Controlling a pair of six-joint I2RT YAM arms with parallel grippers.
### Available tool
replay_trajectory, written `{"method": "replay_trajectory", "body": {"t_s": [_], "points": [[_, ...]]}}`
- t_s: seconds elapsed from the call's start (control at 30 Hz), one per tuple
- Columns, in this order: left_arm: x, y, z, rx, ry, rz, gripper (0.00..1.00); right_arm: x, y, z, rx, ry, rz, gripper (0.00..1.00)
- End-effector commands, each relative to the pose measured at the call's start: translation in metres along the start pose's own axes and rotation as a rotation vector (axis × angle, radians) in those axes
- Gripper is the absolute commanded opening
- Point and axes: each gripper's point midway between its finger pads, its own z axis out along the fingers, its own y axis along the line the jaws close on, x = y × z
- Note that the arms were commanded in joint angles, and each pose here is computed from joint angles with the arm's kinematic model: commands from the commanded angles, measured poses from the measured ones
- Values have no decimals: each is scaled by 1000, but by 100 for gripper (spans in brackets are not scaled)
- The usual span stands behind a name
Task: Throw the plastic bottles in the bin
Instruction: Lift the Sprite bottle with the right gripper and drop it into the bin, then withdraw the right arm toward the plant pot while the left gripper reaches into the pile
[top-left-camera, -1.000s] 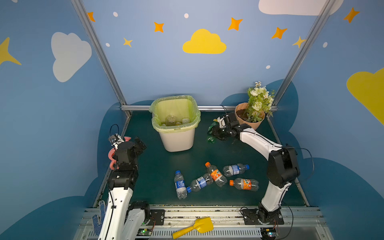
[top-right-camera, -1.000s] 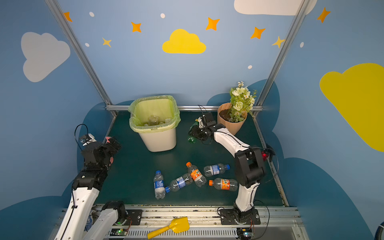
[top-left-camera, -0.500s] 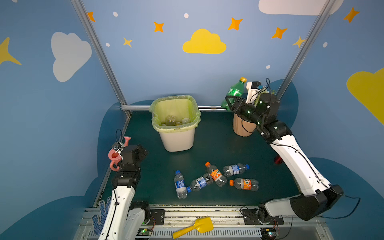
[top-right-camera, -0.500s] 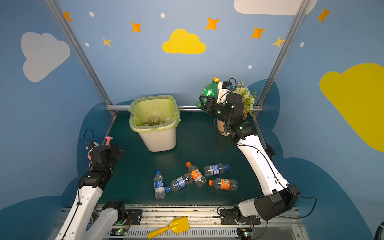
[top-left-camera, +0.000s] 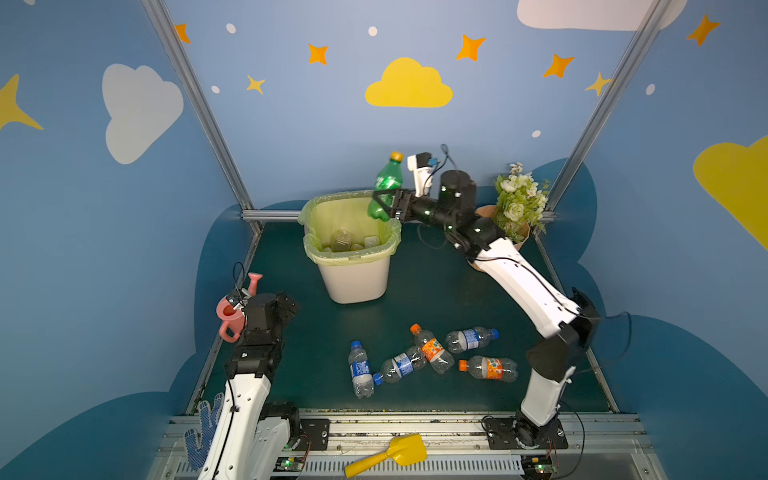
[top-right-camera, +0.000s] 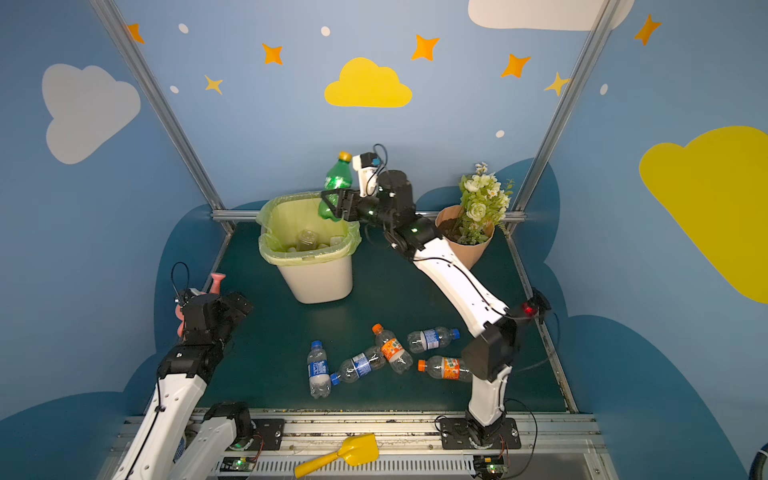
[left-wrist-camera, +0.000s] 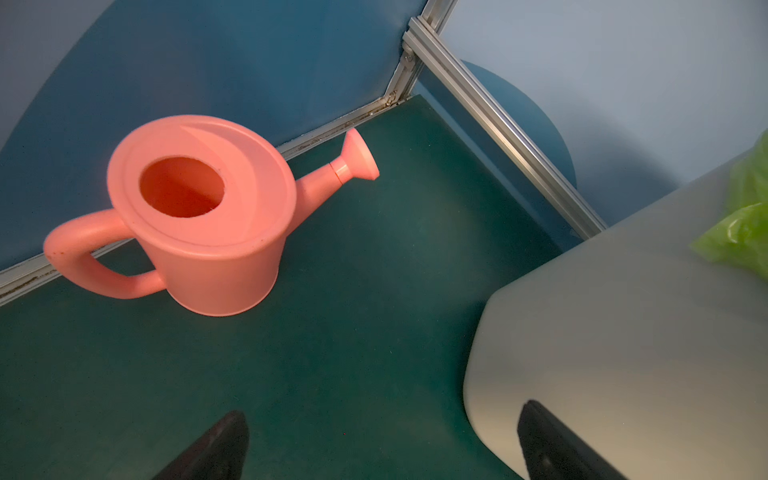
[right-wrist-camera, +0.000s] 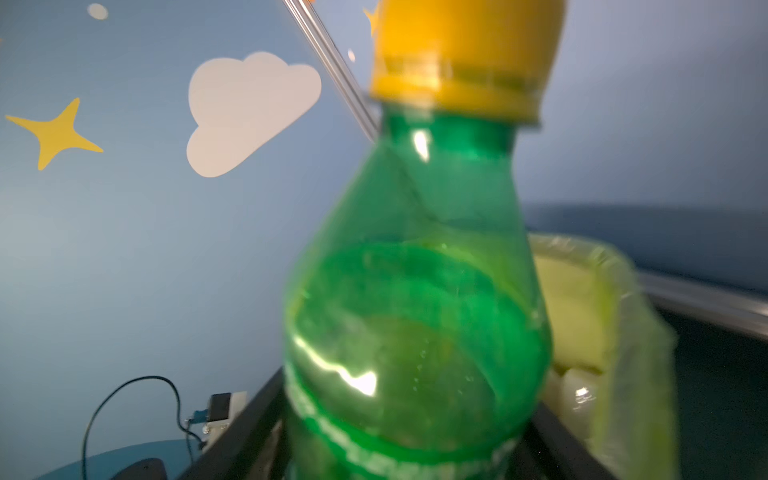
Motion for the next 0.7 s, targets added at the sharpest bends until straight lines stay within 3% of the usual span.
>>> {"method": "replay_trajectory", "body": {"t_s": [0.0,0.17,0.3,0.5,0.67], "points": [[0,1,-3,1,6,4,100,-11,18,-19,0,43,-73,88],[-8,-5,-11,29,-17,24,100,-77,45,-92,92,-147,-264,95],[-8,-9,-16,59,-15,6,100,-93,46,-134,151,-226,-310,95],[-1,-4,-21,58,8,-14,100,-70,-1,-161,246,-240,-218,95],[20,-1,-25,62,75,-45,100,-20,-62,-170,351,-182,-89,96]]}}
